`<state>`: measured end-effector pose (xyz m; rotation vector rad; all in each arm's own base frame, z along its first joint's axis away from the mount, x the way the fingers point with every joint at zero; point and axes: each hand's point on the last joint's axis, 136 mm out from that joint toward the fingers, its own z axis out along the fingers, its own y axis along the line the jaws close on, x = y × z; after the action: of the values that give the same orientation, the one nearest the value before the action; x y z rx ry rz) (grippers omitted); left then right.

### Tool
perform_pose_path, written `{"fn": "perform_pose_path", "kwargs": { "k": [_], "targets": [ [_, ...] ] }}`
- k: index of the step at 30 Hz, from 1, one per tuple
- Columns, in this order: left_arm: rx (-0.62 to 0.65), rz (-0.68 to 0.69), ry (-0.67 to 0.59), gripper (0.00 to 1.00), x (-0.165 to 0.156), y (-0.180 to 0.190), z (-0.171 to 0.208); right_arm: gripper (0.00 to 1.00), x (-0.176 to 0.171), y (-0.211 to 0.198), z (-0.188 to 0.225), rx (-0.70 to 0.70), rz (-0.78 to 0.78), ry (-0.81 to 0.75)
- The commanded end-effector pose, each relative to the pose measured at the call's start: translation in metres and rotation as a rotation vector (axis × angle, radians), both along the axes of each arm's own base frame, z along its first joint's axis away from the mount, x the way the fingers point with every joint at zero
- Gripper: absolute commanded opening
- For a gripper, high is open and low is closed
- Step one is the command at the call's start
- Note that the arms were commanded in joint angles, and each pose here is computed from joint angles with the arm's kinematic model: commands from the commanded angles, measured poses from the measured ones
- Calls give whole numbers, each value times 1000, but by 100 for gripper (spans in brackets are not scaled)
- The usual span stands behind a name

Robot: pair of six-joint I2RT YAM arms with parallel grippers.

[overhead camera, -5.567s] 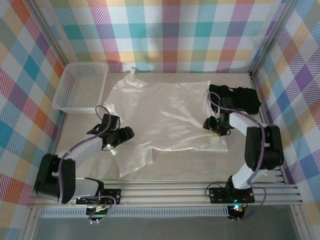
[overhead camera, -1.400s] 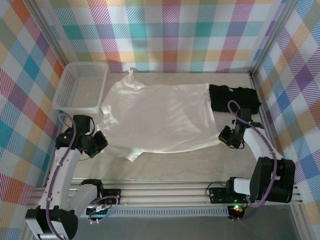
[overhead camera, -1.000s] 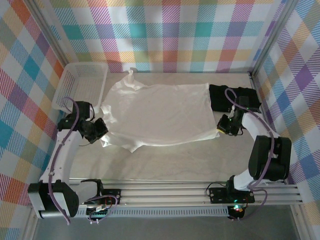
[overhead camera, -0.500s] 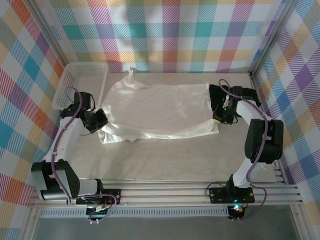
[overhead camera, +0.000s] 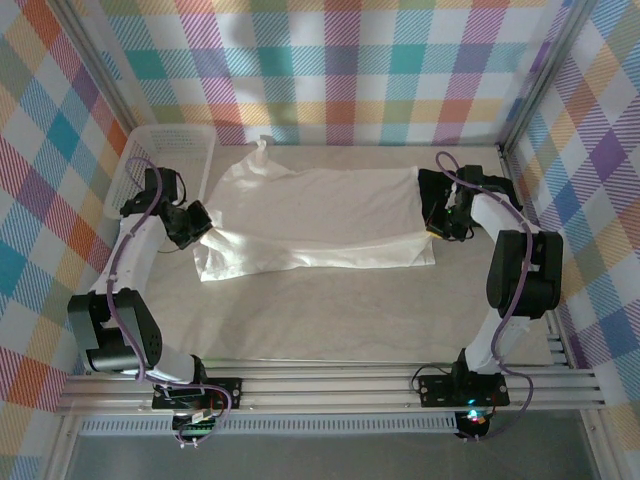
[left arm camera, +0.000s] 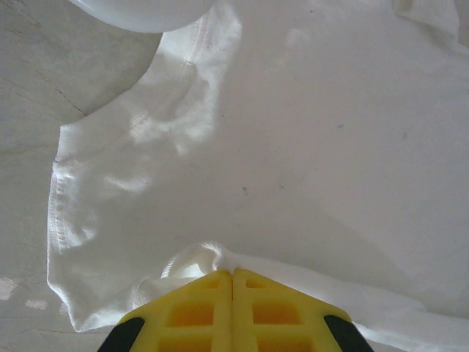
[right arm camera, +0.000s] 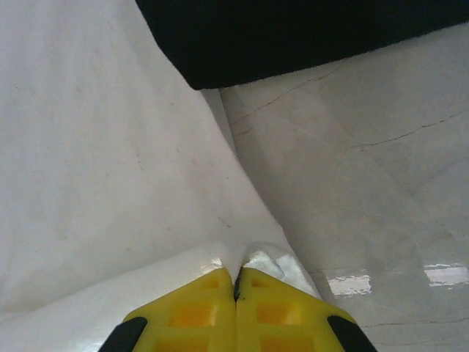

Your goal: Fold the inside-out t-shirt

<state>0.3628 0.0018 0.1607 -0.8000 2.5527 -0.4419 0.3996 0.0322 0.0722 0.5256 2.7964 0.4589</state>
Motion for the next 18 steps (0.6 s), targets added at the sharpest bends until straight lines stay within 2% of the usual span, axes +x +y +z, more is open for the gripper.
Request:
{"fn": "perform_pose_path", "kwargs": {
  "k": [1,13,18],
  "targets": [
    [-6,24,-37,0,11,6,9,0,8,-2,9,-26,20,-30],
    [-39,14,-28,0,22,2,4,0,22,6,16,8,26,-62],
    [-30,24,-8,0,37,6,-3,0,33,8,13,1,31,-69]
  ]
}}
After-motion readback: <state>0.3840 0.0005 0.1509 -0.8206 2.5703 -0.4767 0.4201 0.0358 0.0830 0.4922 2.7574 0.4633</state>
